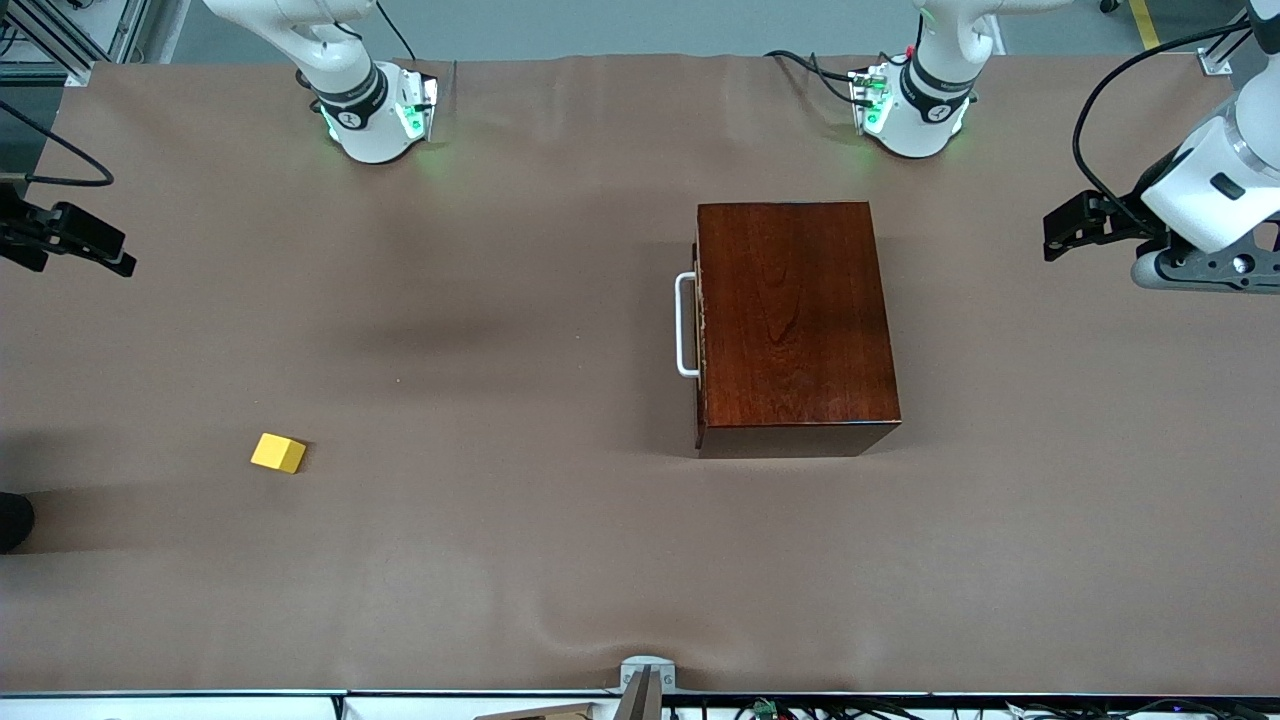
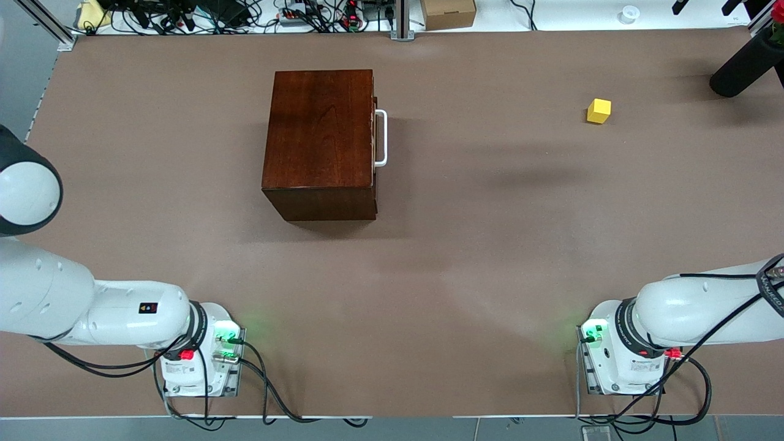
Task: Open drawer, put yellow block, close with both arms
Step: 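Move the left gripper toward the wooden cabinet's white drawer handle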
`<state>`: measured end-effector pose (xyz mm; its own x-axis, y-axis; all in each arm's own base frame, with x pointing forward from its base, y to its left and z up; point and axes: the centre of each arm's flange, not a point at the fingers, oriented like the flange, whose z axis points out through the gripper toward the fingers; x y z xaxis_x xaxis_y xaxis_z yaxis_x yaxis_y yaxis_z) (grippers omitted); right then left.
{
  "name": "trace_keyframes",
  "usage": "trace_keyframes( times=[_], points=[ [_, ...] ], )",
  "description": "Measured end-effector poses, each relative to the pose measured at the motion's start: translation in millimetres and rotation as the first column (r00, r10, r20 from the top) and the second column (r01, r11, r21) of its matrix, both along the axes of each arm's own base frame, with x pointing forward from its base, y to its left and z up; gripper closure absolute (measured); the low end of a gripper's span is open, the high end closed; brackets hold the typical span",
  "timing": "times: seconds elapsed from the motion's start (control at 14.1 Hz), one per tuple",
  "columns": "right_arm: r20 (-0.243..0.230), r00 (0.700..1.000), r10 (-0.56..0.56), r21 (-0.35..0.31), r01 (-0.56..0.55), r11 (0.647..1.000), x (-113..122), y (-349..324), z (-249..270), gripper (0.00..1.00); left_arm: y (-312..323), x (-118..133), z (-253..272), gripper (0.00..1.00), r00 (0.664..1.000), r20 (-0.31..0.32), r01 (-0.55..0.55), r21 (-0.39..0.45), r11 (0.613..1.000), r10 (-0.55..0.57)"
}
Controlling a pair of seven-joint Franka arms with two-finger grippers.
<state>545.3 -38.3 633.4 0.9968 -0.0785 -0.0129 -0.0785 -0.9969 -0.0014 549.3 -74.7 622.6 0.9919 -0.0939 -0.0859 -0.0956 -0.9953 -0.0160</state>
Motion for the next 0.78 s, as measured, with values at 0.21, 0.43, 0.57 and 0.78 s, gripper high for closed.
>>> trace_keyframes(
  times=[0.21, 0.43, 0.57, 0.78],
  points=[
    [0.000, 1.000, 0.000, 0.000, 0.000, 1.000, 0.0, 0.0, 0.0, 0.00, -5.9, 4.3, -3.4, 0.00, 1.000, 0.000, -0.004, -0.001, 1.000, 0.004],
    [0.000, 1.000, 0.000, 0.000, 0.000, 1.000, 0.0, 0.0, 0.0, 0.00, -22.7, 9.2, -7.9, 0.00, 1.000, -0.002, -0.029, 0.000, 1.000, 0.029],
    [0.000, 1.000, 0.000, 0.000, 0.000, 1.000, 0.0, 0.0, 0.1, 0.00, -45.9, 10.7, -11.3, 0.00, 0.998, -0.003, -0.068, 0.003, 0.998, 0.068],
    [0.001, 1.000, 0.000, 0.000, 0.000, 1.000, 0.0, -0.2, 0.4, 0.00, -89.2, 13.0, -15.9, 0.00, 0.992, 0.003, -0.125, 0.007, 0.992, 0.125]
  ],
)
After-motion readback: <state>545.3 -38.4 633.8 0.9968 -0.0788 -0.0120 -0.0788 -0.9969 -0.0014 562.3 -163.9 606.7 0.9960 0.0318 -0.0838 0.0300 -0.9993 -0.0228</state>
